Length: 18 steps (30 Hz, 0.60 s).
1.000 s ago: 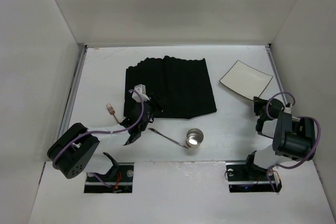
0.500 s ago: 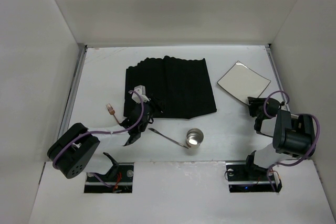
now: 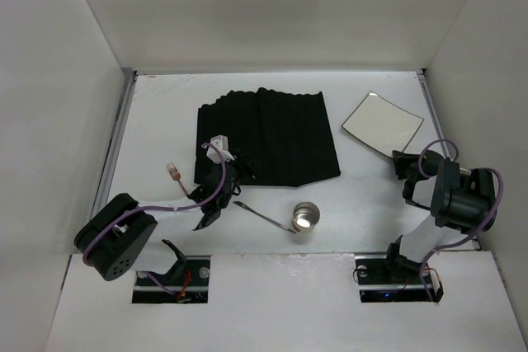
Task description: Set the dinner table for one person
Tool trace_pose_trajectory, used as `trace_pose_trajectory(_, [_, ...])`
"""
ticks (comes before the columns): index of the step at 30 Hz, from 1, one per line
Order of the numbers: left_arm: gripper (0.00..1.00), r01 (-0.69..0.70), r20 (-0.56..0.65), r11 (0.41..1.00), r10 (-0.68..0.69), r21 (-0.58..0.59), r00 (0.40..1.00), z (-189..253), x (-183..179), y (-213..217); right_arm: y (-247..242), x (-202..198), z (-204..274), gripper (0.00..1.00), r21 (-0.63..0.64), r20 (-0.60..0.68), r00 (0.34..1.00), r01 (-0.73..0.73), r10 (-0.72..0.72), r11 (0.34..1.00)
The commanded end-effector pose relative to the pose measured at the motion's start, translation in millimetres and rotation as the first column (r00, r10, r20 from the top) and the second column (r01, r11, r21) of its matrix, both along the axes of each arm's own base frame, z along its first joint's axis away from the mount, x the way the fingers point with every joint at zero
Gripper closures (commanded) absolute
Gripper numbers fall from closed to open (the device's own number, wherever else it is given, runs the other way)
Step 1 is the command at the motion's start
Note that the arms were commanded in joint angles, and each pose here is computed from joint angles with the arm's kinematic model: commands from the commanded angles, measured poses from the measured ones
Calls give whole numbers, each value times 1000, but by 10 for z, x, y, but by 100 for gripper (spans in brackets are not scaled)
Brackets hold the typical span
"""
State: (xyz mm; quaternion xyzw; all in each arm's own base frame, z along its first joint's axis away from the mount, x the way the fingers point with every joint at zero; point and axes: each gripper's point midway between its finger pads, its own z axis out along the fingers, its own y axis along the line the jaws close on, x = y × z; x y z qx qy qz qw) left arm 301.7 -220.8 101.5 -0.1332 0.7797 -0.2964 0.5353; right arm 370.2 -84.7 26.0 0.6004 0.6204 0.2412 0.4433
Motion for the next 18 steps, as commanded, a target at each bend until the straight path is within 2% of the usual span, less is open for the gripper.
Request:
trace_pose_trajectory(1, [56, -11, 64, 999, 14, -46, 998, 196, 50, -3, -6, -118, -158, 91, -11, -60, 998, 5, -6, 1000])
trace_pose_trajectory(10, [56, -22, 70, 999, 25, -42, 997, 211, 70, 30, 33, -81, 721, 97, -141, 236, 972, 27, 8, 990])
trace_pose_trajectory(18, [56, -42, 74, 998, 45, -40, 996, 227, 107, 94, 213, 45, 1892, 98, -149, 520, 848, -29, 103, 988])
